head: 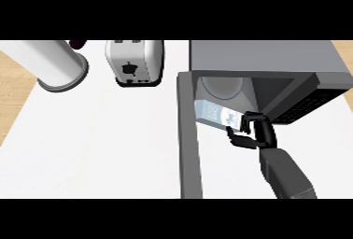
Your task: Pick up the milk, place it into the microwave and close the microwave
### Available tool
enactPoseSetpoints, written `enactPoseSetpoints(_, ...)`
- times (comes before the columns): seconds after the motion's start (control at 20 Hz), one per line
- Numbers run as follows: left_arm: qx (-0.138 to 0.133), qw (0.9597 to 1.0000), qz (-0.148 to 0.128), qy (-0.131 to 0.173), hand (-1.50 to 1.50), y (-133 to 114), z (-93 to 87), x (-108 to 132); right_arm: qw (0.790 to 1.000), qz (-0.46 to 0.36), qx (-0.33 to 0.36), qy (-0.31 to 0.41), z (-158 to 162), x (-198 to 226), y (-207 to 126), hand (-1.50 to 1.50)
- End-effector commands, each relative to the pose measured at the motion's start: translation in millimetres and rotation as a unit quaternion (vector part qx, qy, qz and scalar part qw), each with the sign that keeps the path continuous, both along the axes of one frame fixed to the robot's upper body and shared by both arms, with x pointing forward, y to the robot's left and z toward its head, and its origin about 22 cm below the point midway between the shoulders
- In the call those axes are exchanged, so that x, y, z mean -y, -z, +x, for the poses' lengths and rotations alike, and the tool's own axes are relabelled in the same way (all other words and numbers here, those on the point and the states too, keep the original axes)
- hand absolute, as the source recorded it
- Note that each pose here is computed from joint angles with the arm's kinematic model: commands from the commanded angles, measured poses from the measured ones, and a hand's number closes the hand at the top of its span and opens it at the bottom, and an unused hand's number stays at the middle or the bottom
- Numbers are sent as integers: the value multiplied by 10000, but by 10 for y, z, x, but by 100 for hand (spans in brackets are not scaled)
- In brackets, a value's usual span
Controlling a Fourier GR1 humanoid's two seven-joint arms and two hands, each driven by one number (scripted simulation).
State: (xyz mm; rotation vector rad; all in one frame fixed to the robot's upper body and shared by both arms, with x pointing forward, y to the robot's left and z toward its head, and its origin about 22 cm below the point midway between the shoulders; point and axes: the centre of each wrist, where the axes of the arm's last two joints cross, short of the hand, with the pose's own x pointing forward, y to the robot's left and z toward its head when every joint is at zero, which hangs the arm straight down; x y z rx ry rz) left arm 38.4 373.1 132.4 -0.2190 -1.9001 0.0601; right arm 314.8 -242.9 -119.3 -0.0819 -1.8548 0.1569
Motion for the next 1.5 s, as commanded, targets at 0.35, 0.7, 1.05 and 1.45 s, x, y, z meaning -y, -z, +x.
enactPoseSetpoints(0.35, 16, 9998, 85, 179, -150, 58, 81, -37, 9993, -348, 49, 111, 768, 3, -791, 150)
enactPoseSetpoints(0.7, 204, 9990, 186, 344, -150, -67, 187, 26, 9979, -619, -91, 157, 1001, 37, -1132, 150)
enactPoseSetpoints(1.05, 274, 9987, 52, 433, -150, 17, 335, -63, 9837, -1579, 182, 845, 1123, 146, -1371, 150)
enactPoseSetpoints(1.45, 308, 9981, 229, 489, -150, -108, 440, -72, 9767, -1573, 197, 1448, 1193, 371, -1585, 150)
